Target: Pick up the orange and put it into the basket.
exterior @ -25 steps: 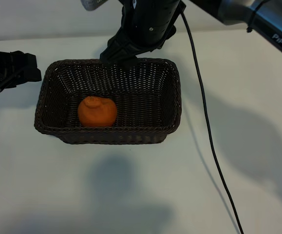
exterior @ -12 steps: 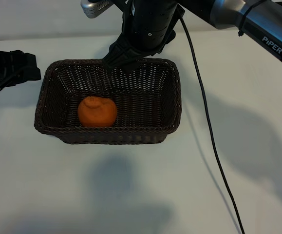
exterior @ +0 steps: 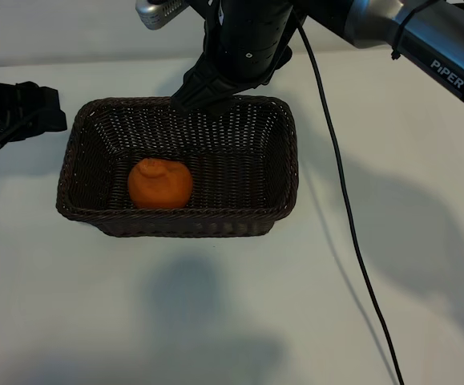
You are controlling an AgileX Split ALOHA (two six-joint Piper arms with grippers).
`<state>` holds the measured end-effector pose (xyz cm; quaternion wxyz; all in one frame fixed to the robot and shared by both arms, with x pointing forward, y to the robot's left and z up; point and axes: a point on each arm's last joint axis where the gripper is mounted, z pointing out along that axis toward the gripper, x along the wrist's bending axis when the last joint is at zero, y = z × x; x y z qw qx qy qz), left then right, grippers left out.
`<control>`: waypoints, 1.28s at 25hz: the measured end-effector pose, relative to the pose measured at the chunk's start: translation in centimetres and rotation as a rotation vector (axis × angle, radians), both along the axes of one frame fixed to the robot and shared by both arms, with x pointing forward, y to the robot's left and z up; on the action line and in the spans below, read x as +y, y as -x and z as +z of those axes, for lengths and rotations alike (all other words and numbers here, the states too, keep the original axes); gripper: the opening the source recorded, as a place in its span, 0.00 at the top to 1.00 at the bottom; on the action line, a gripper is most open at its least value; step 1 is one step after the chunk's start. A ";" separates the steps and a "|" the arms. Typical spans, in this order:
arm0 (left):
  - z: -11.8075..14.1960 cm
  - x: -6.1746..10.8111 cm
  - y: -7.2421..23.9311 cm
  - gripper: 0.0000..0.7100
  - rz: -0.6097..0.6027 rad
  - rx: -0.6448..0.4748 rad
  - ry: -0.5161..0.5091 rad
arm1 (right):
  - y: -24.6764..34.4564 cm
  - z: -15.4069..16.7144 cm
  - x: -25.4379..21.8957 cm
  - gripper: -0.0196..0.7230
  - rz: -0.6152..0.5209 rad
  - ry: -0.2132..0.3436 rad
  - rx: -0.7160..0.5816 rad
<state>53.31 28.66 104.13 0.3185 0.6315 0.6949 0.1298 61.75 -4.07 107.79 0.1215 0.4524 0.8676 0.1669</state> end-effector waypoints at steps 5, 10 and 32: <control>0.0 0.0 0.0 0.17 0.000 0.000 0.000 | 0.0 0.0 0.0 0.19 0.000 0.003 -0.001; 0.0 0.0 0.0 0.17 0.000 0.000 0.000 | 0.0 0.0 0.0 0.21 -0.001 0.004 -0.002; 0.0 0.0 0.0 0.17 0.001 -0.001 0.000 | 0.0 0.0 0.0 0.22 -0.001 0.005 -0.002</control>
